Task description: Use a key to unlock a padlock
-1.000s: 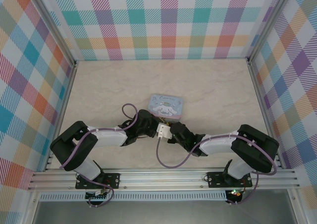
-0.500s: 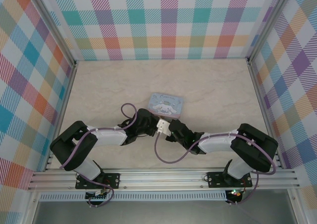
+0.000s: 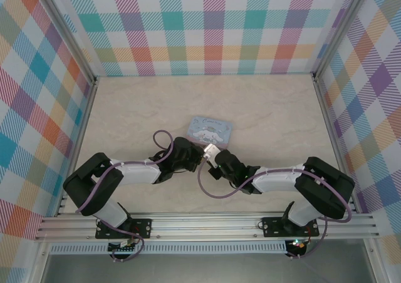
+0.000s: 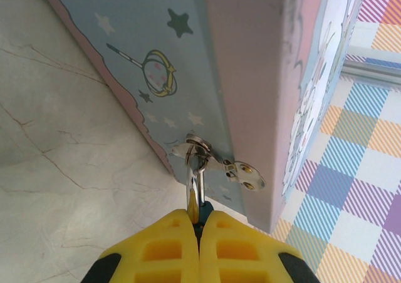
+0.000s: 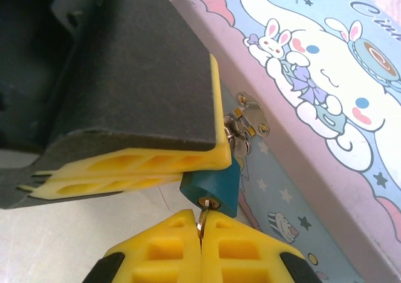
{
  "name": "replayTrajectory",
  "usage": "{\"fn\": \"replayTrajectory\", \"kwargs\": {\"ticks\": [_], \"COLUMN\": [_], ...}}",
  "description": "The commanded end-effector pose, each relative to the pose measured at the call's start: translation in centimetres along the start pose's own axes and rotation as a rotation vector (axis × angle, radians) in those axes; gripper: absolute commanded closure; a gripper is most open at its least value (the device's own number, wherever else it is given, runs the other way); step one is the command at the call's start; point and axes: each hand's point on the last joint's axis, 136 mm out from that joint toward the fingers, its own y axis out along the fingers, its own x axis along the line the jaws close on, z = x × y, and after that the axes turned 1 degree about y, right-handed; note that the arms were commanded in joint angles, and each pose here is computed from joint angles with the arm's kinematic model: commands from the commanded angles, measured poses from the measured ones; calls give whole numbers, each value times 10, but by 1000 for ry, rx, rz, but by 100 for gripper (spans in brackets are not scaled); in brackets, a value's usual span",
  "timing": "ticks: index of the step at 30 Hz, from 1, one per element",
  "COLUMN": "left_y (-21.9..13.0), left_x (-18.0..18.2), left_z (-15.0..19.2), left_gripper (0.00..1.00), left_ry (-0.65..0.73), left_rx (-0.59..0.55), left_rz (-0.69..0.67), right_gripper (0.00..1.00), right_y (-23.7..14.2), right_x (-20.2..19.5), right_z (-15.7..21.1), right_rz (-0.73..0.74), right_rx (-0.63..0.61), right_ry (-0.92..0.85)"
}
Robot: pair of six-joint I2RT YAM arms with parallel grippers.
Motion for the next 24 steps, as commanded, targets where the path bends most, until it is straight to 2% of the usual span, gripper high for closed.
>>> {"fn": "replayTrajectory", "kwargs": {"ticks": [1,2,9,17,20,24], "left_y": [-3,-3,-4,-5,-6,-11], "left_x": [-17,-16,-13,-15,-11,2], "left_z": [16,16,15,13,14,9], "left_gripper": [100,100,100,100,100,100], "left_ry": [12,11,18,82,138,207], "left_rx": [65,65,57,44,48,25], "left_rz": [60,58,47,45,11,-51], "right_gripper": [100,100,61,36,30,29], "right_y": [-6,-7,-29,-72,-84,-91], "right_x": [-1,-2,-1,-10,-23,-39], "right_z": [-19,-19,-13,-4,-4,-1], "right_rz": [-15,-13,-76,-178,-203,-209], "right_rx": [-68,-68,-52,-25,-19,8], "right_ry": [100,101,123,243,358,494]}}
